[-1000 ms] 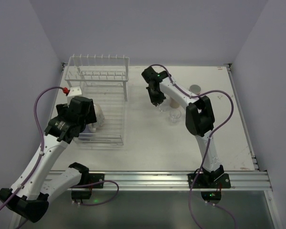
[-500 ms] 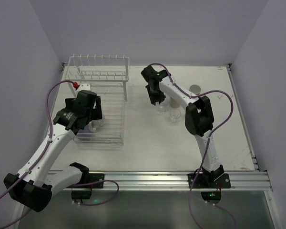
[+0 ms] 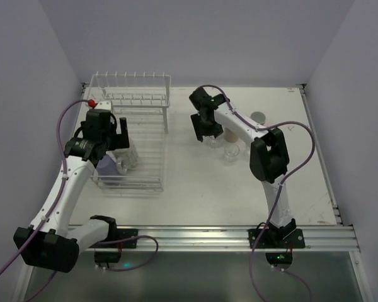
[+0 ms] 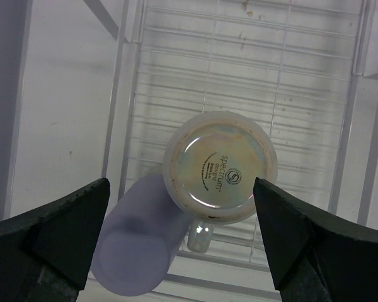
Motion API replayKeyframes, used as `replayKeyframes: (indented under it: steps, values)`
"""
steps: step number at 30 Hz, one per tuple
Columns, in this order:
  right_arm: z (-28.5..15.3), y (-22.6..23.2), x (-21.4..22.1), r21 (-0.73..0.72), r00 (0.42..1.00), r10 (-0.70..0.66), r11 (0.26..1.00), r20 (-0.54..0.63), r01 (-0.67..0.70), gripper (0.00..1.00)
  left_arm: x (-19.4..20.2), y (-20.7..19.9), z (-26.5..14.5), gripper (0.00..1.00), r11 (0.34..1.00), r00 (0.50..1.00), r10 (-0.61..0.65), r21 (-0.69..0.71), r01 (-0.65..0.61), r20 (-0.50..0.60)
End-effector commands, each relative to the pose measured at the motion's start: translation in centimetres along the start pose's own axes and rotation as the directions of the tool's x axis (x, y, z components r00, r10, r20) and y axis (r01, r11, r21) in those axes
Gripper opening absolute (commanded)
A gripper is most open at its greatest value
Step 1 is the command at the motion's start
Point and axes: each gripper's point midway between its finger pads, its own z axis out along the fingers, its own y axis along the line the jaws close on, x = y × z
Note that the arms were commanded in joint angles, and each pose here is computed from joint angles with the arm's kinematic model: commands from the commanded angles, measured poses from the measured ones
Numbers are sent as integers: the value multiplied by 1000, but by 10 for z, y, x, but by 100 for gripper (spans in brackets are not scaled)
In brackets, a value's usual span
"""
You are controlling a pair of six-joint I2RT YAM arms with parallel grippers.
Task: Unload the cups from the dish rack
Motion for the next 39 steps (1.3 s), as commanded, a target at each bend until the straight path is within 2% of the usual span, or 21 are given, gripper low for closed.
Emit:
replayKeyframes:
  steps: [1,8,14,39]
  values:
    - [-68,0,-22,-88,987,11,996,159,4,61,-25,-16,0,100,989,998,38,144,-45,49]
    - [-111,1,-18,-171,973,18,985,232,23,61,-13,-35,12,100,967,997,81,244,-73,-20]
    - [-133,1,-18,-210,958,32,977,285,30,62,-6,-39,16,100,962,995,92,263,-78,-41]
    - [-137,1,-5,-243,952,46,969,302,30,63,16,-25,33,100,982,990,87,174,-67,-108]
